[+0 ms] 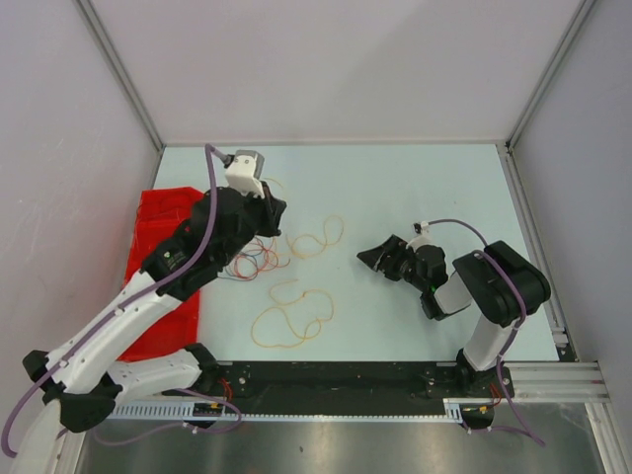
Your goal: Untangle the cables
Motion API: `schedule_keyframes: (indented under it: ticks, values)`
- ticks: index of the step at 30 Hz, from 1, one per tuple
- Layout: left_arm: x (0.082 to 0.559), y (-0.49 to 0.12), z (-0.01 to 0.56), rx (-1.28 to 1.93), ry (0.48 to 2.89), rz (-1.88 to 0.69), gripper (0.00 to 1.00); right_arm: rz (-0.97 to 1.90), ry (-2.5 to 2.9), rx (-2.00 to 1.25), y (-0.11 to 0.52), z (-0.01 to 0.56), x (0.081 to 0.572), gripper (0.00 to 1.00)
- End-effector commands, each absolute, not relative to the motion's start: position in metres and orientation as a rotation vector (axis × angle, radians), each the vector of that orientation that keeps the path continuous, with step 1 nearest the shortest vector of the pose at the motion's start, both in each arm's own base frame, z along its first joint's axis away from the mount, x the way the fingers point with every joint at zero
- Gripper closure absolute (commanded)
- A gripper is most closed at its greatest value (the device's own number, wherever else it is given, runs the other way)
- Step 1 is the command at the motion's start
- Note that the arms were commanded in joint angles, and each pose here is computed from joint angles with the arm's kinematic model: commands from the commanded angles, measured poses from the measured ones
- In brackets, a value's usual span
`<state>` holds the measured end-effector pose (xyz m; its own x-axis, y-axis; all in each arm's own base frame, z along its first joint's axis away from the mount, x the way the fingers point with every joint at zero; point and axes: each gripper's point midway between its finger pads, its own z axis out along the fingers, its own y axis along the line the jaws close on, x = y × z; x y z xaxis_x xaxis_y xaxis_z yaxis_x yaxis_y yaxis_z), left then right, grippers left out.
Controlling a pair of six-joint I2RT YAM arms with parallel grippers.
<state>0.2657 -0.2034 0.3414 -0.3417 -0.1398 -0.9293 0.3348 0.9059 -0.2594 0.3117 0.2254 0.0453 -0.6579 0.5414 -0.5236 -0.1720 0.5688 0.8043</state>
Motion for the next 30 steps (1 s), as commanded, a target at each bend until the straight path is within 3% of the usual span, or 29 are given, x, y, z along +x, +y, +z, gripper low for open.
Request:
schedule_keyframes:
  ticks: [1,5,10,13,22,30]
  values:
    - [0.246,-0.198,0.431,0.236,1.627,-0.585,1.0,1.043,2.259,0.374,0.212,-0.014,0.279,0.21]
    - [0.222,-0.178,0.534,0.271,1.397,-0.616,1.0,1.045,2.261,0.377,0.213,-0.015,0.279,0.21]
    - [0.211,-0.141,0.57,0.184,1.315,-0.547,1.0,1.044,2.262,0.381,0.212,-0.015,0.278,0.21]
    - [0.221,-0.155,0.546,0.219,1.337,-0.542,1.0,1.041,2.263,0.382,0.212,-0.016,0.278,0.21]
    - [0.305,-0.256,0.408,0.38,1.648,-0.48,1.0,1.061,2.265,0.383,0.214,-0.017,0.277,0.21]
    - [0.329,-0.235,0.349,0.266,1.789,-0.271,1.0,1.051,2.266,0.385,0.212,-0.016,0.278,0.21]
